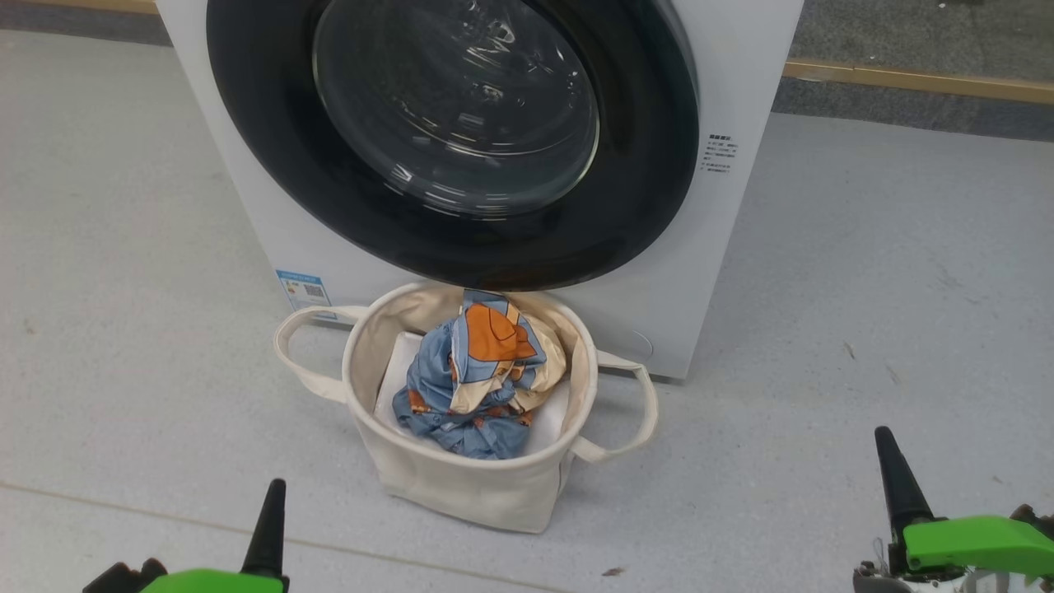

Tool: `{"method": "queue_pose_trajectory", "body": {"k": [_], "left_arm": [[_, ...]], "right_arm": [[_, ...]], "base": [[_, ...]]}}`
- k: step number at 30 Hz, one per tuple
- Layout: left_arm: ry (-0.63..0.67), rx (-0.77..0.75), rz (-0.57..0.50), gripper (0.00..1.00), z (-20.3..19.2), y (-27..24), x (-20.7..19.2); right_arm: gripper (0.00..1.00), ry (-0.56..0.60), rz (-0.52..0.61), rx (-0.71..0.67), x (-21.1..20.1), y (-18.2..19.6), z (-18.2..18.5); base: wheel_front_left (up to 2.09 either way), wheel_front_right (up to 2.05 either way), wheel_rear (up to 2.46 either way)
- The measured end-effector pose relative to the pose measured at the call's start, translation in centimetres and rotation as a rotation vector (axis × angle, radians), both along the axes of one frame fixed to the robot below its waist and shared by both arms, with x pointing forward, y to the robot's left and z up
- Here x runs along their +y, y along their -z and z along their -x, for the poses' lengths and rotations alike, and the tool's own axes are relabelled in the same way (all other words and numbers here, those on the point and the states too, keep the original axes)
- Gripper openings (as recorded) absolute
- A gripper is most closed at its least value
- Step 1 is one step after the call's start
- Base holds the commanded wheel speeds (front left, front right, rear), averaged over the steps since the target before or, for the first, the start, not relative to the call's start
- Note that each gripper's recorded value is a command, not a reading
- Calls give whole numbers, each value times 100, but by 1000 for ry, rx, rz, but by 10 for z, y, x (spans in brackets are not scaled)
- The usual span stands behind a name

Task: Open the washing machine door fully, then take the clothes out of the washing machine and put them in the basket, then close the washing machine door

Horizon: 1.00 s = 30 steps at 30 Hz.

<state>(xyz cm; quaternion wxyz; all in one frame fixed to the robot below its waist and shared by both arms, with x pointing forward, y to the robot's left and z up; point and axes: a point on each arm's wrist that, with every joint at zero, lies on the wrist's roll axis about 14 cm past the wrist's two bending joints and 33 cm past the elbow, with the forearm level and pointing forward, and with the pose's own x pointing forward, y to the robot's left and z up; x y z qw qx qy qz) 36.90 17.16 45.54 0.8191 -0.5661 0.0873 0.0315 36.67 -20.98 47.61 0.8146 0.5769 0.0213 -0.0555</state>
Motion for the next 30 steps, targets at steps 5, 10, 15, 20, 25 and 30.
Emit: {"method": "queue_pose_trajectory", "body": {"k": [5, 10, 15, 20, 25, 30], "left_arm": [[-9, -5, 46, 0, -1, -2, 1], [-22, -15, 104, 0, -1, -5, 4], [-35, -21, 162, 0, -2, -7, 7], [-45, -30, 219, 0, -3, -10, 9], [-56, -38, 277, 0, -3, -13, 12], [-67, -57, 335, 0, -6, -19, 15]], "right_arm": [[0, -1, -45, 1, 1, 1, 0], [0, 1, -101, 0, 1, 2, -1], [0, 0, -156, -1, 2, 3, -1], [0, 0, -212, -5, 2, 3, -2], [0, -7, -266, -20, 4, -1, -5], [0, -8, -321, -28, 4, -3, -7]], "base": [[0, 0, 0], [0, 0, 0], [0, 0, 0], [0, 0, 0], [0, 0, 0], [0, 0, 0]]}}
